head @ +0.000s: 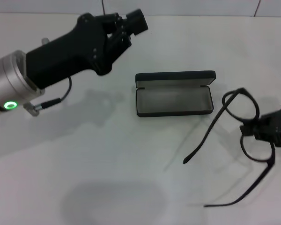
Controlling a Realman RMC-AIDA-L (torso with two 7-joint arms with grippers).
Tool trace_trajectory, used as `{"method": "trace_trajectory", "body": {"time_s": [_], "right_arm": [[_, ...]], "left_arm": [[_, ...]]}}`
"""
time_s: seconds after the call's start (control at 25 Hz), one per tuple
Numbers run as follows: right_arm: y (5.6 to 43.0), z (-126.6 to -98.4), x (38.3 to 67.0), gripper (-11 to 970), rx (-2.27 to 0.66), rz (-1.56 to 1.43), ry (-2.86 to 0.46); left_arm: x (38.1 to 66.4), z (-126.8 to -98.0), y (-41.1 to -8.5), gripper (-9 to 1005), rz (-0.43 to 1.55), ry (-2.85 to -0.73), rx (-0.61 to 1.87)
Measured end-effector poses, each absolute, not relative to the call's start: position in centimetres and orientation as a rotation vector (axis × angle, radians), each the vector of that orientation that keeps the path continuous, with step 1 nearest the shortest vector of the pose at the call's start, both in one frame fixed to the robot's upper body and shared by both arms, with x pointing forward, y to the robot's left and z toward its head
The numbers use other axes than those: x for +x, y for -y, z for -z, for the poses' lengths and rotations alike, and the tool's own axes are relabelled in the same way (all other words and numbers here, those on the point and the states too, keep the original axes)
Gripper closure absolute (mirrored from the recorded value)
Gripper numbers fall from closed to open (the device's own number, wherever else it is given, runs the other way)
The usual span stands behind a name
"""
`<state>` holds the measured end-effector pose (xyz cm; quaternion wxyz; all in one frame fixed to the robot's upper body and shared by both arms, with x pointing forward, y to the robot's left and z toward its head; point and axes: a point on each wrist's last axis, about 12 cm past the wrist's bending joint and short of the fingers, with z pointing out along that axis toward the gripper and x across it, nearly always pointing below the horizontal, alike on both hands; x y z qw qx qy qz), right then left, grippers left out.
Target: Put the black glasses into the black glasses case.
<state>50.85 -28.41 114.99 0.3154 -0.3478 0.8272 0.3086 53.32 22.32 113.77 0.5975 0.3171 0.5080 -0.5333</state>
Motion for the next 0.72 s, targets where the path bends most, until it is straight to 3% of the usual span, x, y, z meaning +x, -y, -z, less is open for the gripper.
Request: {"method": "trace_trajectory", "body": {"time_s": [0.2,0.44,0.72], "right_arm": [[29.2,-114.4,50.9,840,-0.915,-0.887,-1.938],[29.5,-115.0,51.9,841,-0.92,-0.907,-1.817],[28.0,-115.4,53.4,842,-0.97,-0.95,-1.768]], "left_arm": [[53.3,-113.8,-20.3,954,1.367,-1.136,0.779],[53.2,-114.2,-16.9,962,1.48,-1.117,0.965],[52.6,-114.0,-15.6,962,1.53,-1.115,1.053]]}}
